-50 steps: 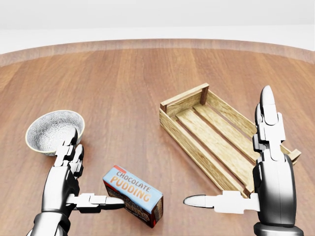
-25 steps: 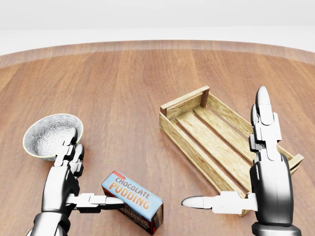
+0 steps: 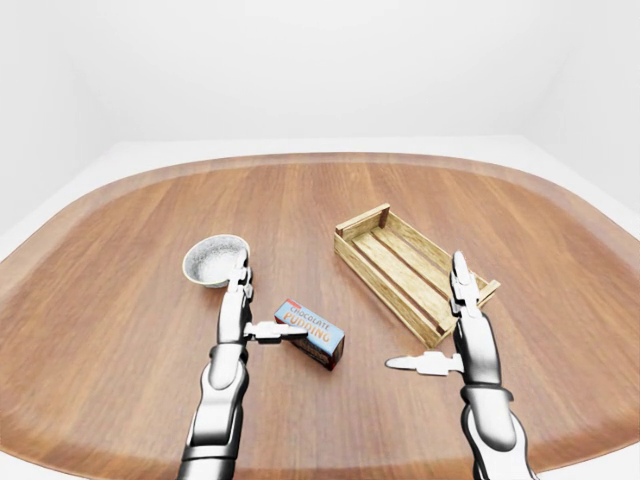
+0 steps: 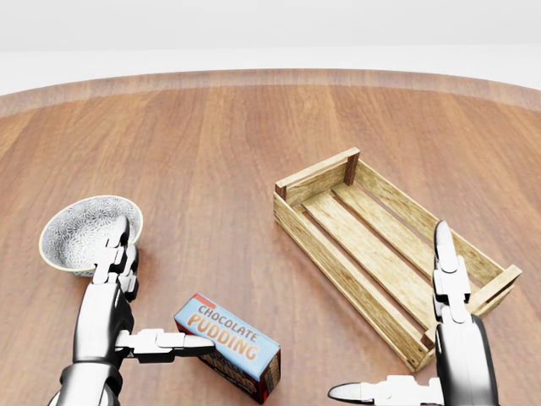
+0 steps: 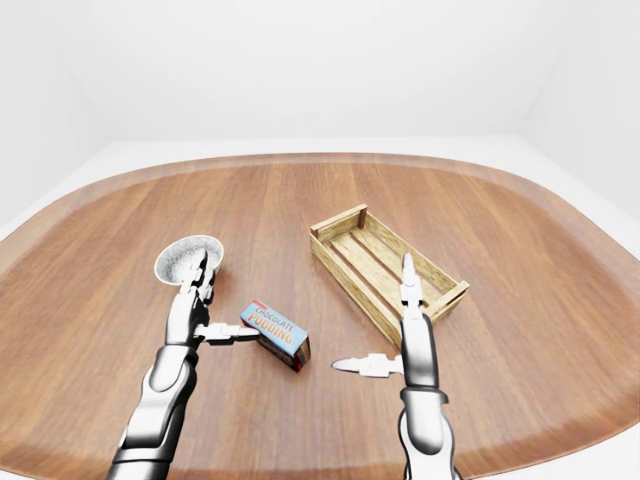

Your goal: Pick up the chocolate pudding and put it in the tray.

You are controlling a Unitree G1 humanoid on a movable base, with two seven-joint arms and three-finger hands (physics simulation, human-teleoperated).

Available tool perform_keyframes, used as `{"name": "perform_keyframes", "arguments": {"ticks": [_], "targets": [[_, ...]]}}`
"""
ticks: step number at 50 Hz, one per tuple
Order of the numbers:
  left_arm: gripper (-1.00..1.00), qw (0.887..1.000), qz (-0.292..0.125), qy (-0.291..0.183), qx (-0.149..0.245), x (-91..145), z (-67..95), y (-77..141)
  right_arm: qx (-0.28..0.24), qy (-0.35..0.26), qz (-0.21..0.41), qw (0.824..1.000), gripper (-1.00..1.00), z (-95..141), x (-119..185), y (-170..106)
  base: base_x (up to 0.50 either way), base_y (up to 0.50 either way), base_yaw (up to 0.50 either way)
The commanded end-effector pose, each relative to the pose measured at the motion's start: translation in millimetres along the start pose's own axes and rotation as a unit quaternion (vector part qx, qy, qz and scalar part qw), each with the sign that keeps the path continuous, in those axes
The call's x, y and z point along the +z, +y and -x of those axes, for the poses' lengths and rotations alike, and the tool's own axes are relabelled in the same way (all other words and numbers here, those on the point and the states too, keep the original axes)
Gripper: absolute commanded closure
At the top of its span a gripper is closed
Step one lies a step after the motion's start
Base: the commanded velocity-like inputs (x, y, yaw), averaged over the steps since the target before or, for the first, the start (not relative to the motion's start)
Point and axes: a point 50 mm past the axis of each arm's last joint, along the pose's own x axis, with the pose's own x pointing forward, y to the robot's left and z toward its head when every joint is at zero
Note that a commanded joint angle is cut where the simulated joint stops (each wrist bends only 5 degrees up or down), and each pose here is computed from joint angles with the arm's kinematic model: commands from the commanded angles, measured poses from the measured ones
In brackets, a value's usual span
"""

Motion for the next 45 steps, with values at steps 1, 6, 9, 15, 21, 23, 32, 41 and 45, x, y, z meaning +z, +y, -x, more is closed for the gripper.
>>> {"name": "perform_keyframes", "arguments": {"ticks": [1, 6, 9, 15, 21, 23, 32, 41, 45], "targets": [[-1.00, 1.000, 0.021, -0.004, -0.005, 1, 1.4, 1, 0.022, 0.087, -0.010, 0.996, -1.00, 12, -38, 6, 0.00, 0.00, 0.00], [-1.00, 1.000, 0.022, -0.004, -0.005, 1, 1.3, 1, 0.035, 0.137, 0.008, 0.990, -1.00, 15, -62, 20, 0.00, 0.00, 0.00], [-1.00, 1.000, 0.022, -0.004, -0.005, 1, 1.2, 1, 0.043, 0.124, 0.010, 0.991, -1.00, 14, -57, 27, 0.00, 0.00, 0.00], [-1.00, 1.000, 0.022, -0.005, -0.006, 1, 1.6, 1, 0.054, 0.106, 0.030, 0.992, -1.00, 13, -50, 40, 0.00, 0.00, 0.00], [-1.00, 1.000, 0.022, -0.005, -0.007, 0, 1.5, 1, 0.060, 0.107, 0.053, 0.991, -1.00, 13, -55, 50, 0.00, 0.00, 0.00], [-1.00, 1.000, 0.022, -0.005, -0.007, 0, 1.5, 1, 0.064, 0.100, 0.054, 0.991, -1.00, 11, -52, 55, 0.00, 0.00, 0.00], [-1.00, 1.000, 0.022, -0.004, -0.009, 0, 2.1, 0, 0.079, 0.090, 0.069, 0.990, -1.00, 5, -54, 70, 0.00, 0.00, 0.00], [-1.00, 1.000, 0.022, -0.004, -0.010, -1, 2.2, 1, 0.091, 0.103, 0.071, 0.988, -1.00, -5, -63, 84, 0.00, 0.00, 0.00], [-1.00, 1.000, 0.022, -0.004, -0.010, -1, 2.1, 0, 0.094, 0.126, 0.091, 0.983, -1.00, -7, -76, 91, 0.00, 0.00, 0.00]]}}
